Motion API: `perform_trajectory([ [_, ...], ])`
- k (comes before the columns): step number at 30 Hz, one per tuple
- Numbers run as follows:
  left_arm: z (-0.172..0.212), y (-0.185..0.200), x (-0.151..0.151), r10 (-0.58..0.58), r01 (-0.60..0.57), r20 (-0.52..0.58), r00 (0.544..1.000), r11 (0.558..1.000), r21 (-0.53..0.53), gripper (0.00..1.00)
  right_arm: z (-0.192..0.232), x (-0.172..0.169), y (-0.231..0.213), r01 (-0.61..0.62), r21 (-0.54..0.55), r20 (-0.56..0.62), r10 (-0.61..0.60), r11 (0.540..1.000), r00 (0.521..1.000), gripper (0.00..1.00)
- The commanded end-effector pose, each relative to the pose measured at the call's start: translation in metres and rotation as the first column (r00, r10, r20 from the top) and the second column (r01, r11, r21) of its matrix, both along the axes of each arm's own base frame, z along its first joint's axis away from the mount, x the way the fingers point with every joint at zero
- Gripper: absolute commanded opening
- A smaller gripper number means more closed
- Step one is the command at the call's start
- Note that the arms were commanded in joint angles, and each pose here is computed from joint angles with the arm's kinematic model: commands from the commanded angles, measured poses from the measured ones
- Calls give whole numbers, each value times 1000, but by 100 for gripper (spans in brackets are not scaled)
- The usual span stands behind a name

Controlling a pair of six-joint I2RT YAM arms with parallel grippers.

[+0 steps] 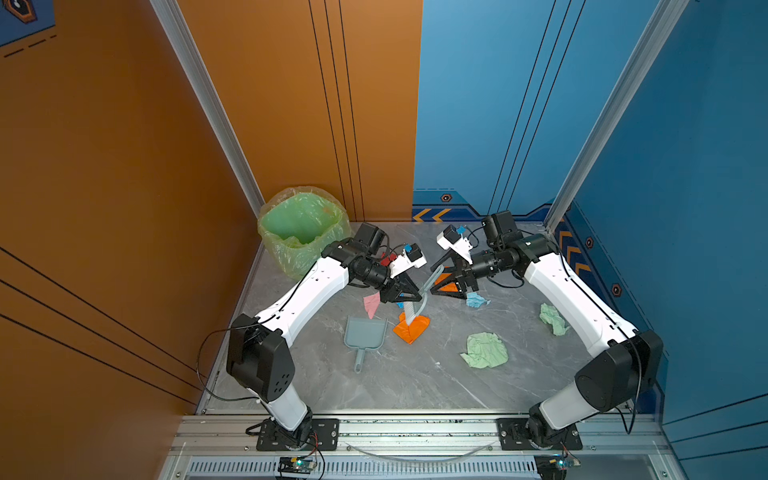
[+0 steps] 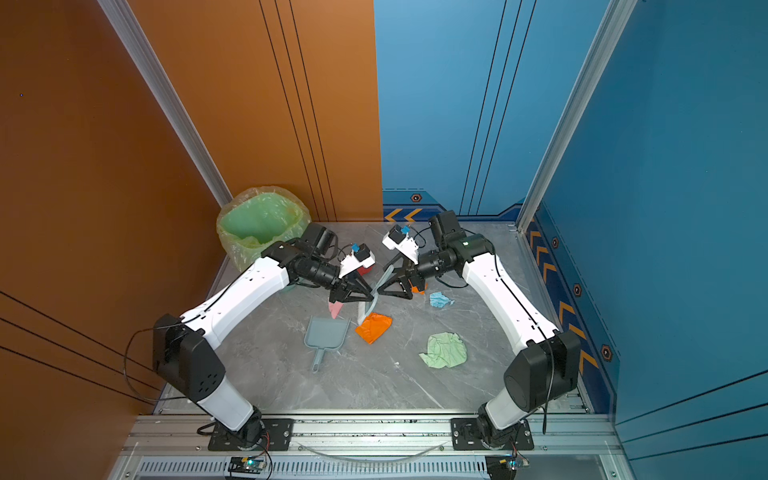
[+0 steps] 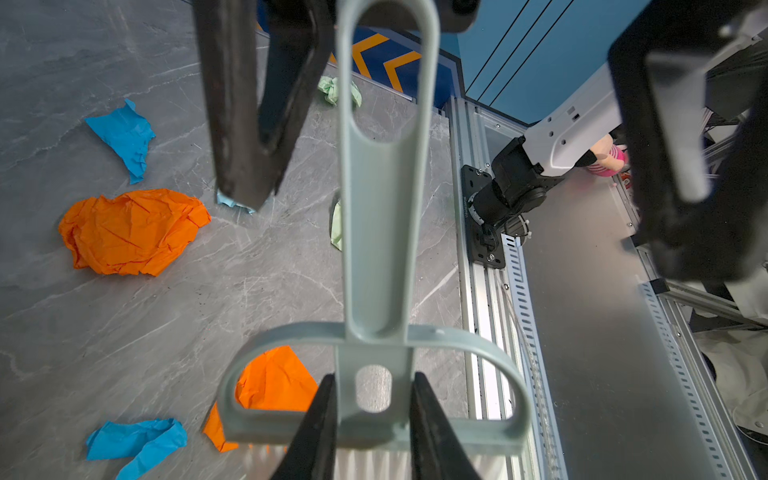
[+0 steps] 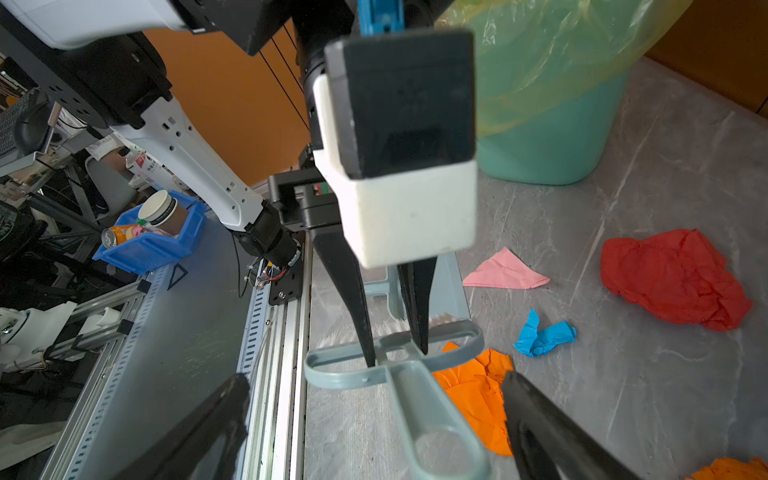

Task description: Sweep away the paper scraps from the table

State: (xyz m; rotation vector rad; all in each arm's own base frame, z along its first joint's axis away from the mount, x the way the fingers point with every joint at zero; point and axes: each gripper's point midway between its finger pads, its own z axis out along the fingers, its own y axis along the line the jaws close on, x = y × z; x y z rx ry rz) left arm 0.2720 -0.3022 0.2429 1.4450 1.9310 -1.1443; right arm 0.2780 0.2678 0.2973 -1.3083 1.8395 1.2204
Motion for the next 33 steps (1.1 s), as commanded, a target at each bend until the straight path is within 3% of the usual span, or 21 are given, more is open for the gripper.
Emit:
perform_trajectory([
  [1, 5, -5, -9, -42, 41, -28, 999, 999, -16, 0, -13, -6, 0, -18, -52, -7, 18, 998, 1000, 96],
  [33, -4, -15, -23, -99, 100, -95, 991, 995, 3, 0, -49, -25, 7, -95, -153, -63, 86, 984, 994, 87],
])
